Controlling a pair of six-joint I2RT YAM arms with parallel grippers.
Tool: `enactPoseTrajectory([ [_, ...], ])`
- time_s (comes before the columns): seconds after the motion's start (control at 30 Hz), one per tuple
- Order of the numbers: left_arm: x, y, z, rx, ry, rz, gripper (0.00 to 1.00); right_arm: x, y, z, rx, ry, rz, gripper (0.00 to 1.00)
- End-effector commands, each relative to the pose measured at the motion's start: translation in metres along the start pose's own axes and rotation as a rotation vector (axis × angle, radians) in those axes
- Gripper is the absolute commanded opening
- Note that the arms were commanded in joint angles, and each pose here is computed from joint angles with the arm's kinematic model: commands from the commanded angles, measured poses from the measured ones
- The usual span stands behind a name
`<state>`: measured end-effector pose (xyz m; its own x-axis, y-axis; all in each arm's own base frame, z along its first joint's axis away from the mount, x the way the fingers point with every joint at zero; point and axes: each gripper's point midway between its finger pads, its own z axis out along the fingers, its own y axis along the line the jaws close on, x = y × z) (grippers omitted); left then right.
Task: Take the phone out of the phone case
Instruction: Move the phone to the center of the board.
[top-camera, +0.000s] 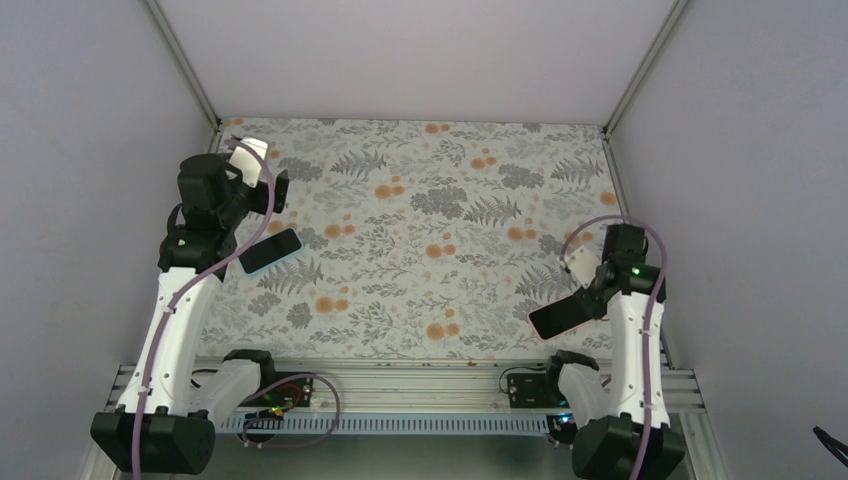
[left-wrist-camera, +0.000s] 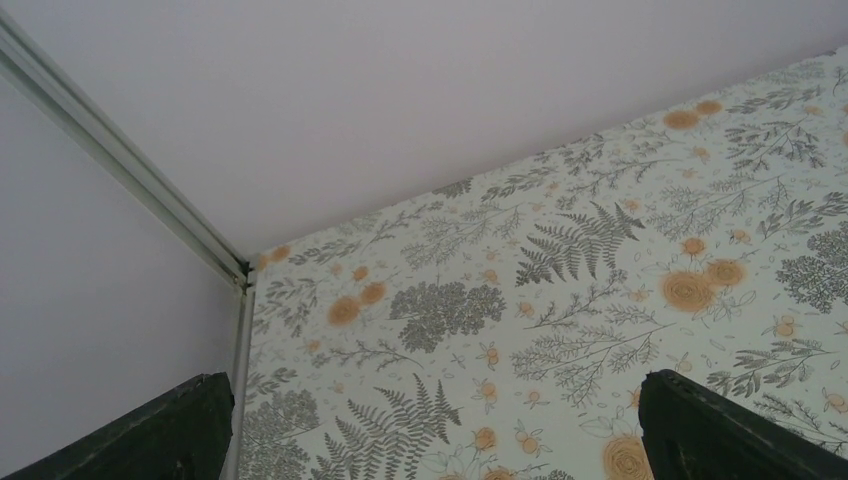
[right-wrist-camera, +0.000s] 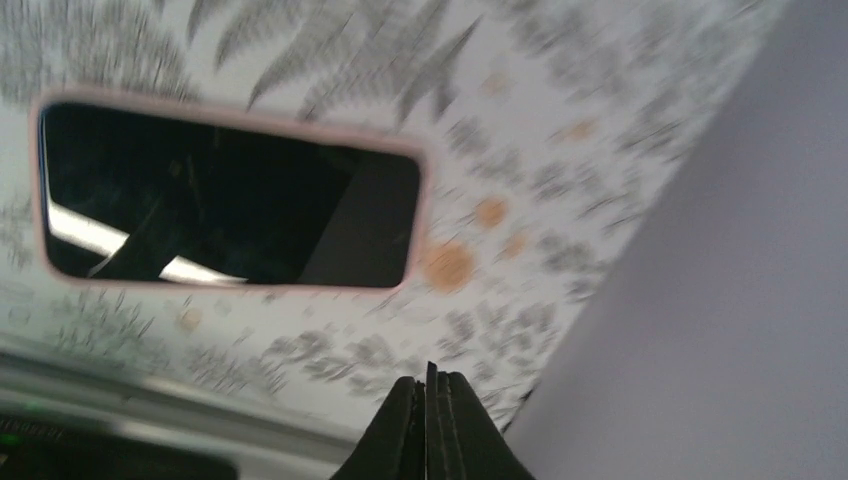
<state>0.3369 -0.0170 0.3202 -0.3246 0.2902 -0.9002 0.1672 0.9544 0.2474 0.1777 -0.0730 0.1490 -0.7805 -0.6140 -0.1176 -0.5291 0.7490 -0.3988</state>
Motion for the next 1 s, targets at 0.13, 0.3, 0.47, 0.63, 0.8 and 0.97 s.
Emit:
enactPoseTrajectory([
  [0.13,0.023,-0.005,0.011,0.021,0.065,0.040,1.00,0.058,0.052,0.063,-0.214,0.287,0.014,0.03],
  [0.3,0.038,-0.005,0.014,0.007,0.104,0.054,1.00,0.068,0.046,0.090,-0.208,0.318,0.054,0.03],
  [0.47,0.042,-0.004,0.015,-0.003,0.113,0.061,1.00,0.080,0.042,0.113,-0.245,0.333,0.113,0.03],
  [0.63,0.043,-0.005,0.017,0.004,0.117,0.045,1.00,0.077,0.044,0.126,-0.303,0.306,0.130,0.03],
  [0.8,0.045,-0.005,0.018,0.003,0.119,0.040,1.00,0.073,0.050,0.132,-0.354,0.292,0.123,0.04],
  [0.97,0.052,-0.007,0.021,0.006,0.133,0.041,1.00,0.059,0.076,0.132,-0.475,0.270,0.080,0.03],
])
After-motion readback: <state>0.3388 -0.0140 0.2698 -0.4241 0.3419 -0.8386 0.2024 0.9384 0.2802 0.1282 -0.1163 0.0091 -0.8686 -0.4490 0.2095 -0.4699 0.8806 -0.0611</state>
